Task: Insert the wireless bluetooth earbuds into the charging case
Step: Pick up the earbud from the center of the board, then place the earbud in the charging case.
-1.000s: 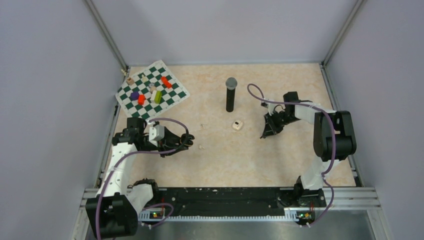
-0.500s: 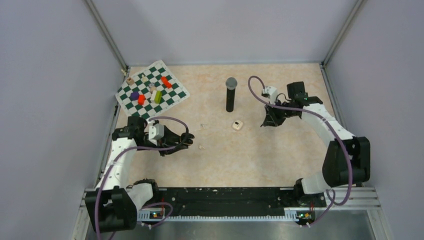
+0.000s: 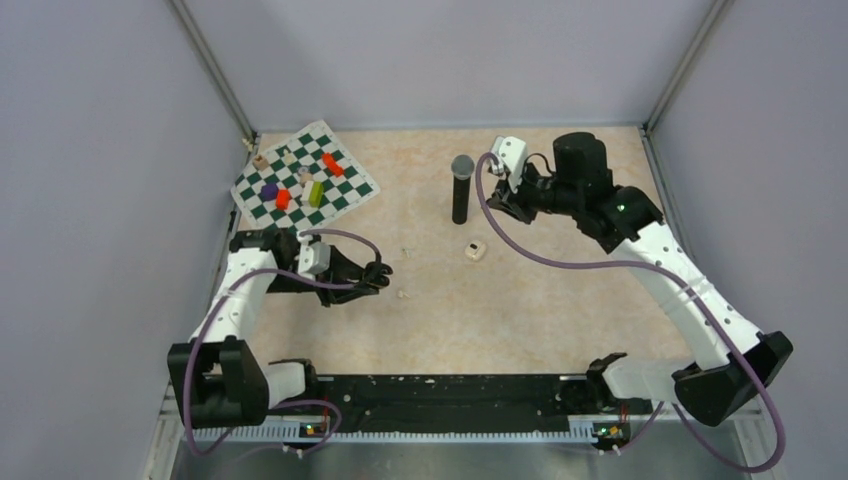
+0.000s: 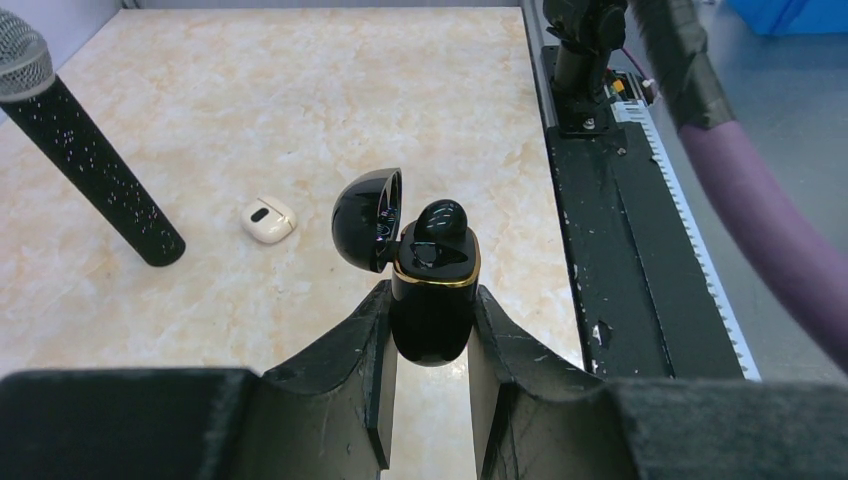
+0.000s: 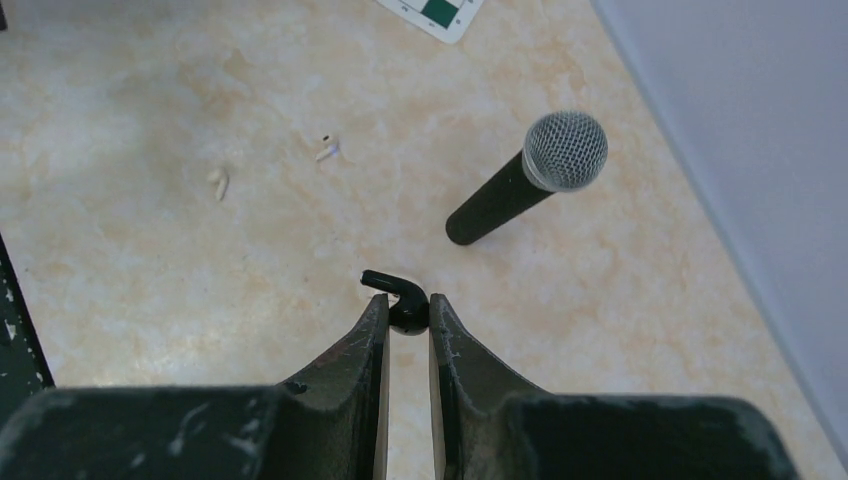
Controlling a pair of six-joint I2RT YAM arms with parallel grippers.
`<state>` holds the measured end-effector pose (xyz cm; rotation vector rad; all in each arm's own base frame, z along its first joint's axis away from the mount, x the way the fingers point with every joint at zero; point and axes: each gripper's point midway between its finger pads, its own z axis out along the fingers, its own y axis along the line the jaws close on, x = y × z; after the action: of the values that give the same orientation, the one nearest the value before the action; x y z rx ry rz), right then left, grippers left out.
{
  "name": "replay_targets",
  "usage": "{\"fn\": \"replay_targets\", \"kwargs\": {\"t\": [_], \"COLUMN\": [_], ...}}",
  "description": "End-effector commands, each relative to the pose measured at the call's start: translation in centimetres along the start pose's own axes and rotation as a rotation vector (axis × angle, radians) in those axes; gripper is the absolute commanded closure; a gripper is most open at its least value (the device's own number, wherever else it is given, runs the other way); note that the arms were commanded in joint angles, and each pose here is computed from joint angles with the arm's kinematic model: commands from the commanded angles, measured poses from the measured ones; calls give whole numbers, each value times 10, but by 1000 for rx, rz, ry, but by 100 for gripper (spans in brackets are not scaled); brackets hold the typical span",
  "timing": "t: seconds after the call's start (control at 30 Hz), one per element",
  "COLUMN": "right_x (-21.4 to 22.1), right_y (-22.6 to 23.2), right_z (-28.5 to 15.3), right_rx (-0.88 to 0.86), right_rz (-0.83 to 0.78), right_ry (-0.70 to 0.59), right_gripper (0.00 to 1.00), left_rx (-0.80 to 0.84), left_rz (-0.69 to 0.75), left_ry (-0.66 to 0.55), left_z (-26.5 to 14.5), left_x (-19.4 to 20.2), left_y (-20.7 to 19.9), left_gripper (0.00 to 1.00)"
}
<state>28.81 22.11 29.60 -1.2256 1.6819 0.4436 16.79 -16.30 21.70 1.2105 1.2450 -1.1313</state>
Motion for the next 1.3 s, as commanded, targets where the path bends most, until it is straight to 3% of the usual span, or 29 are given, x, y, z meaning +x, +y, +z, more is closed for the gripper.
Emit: {"fn": "replay_targets", "kwargs": {"t": [0.0, 0.2, 0.4, 0.63, 0.77, 1.0, 1.27], "right_x": [-43, -55, -55, -61, -70, -85, -94], "right_y": [1, 14, 17, 18, 18, 22, 50], "right_z": [-8, -4, -5, -8, -14, -17, 3], "right_rx": [35, 23, 28, 35, 58, 110, 84], "right_rz": [-55, -106, -114, -98, -113, -181, -258], "right_ry": [-76, -70, -62, -79, -106, -185, -222], "right_gripper": [92, 92, 92, 92, 92, 92, 92], "left_rx": [36, 137, 101, -65, -181, -281, -235], "left_rz": [57, 73, 73, 145, 201, 68, -18], "left_ry": [-23, 106, 252, 224, 135, -79, -26], "left_z": [7, 11, 15, 36, 50, 63, 76], "left_x": [-23, -20, -12, -23, -36, -69, -39], "left_y": [-5, -6, 23, 59, 76, 97, 87], "left_gripper": [100, 100, 100, 100, 100, 100, 100]}}
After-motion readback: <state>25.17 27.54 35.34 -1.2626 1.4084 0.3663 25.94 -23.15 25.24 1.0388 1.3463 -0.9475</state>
